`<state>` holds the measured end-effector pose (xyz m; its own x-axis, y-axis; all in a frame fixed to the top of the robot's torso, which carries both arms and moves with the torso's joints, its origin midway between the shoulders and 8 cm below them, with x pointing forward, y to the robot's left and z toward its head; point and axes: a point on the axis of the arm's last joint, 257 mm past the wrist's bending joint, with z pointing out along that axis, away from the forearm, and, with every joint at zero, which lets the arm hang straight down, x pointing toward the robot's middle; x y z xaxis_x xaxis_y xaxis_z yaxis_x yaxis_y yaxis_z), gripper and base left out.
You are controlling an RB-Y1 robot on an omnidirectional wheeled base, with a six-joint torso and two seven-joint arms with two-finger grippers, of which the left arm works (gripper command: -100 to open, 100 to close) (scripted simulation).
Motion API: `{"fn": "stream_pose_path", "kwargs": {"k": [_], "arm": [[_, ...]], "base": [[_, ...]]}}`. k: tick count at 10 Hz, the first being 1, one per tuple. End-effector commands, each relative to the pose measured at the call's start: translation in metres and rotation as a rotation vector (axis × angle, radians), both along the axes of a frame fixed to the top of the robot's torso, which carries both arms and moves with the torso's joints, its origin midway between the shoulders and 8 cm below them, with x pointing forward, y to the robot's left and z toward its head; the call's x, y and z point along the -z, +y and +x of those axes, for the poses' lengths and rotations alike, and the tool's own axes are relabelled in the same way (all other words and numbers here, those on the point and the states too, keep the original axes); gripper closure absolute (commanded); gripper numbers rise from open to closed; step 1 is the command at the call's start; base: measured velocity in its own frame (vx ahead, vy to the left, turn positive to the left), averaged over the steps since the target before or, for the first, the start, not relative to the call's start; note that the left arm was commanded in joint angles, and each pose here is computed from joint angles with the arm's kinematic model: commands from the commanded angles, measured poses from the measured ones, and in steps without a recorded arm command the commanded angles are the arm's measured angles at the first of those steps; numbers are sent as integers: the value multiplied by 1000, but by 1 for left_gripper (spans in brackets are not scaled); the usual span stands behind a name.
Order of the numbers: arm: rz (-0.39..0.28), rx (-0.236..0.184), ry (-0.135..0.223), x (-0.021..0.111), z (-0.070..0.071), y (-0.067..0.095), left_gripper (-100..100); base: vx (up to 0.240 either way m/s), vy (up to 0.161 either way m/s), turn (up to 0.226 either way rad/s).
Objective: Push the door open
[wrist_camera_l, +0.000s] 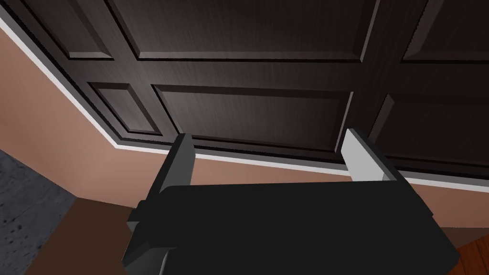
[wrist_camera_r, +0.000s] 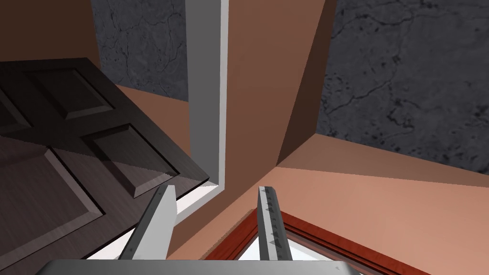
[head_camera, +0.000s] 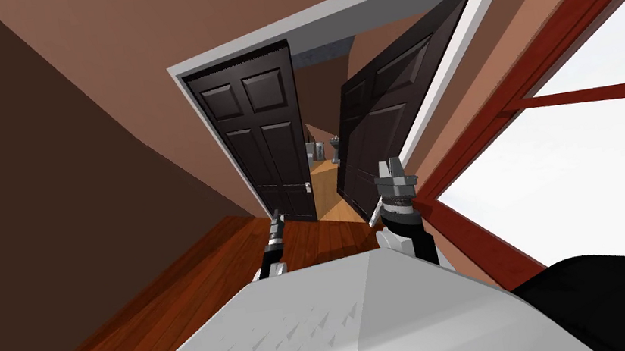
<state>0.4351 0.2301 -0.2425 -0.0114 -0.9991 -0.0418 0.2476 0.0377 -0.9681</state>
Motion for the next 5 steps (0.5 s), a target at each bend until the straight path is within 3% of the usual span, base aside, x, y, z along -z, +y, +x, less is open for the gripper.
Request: {"fn": "stream_pose_path", "kwargs": {"k": [1, 5], "arm": [[-1, 9, 18, 12, 0, -3, -100], [-4, 30, 63, 40, 0, -13, -100]], "base": [[104, -22, -67], [112, -20, -56]]}}
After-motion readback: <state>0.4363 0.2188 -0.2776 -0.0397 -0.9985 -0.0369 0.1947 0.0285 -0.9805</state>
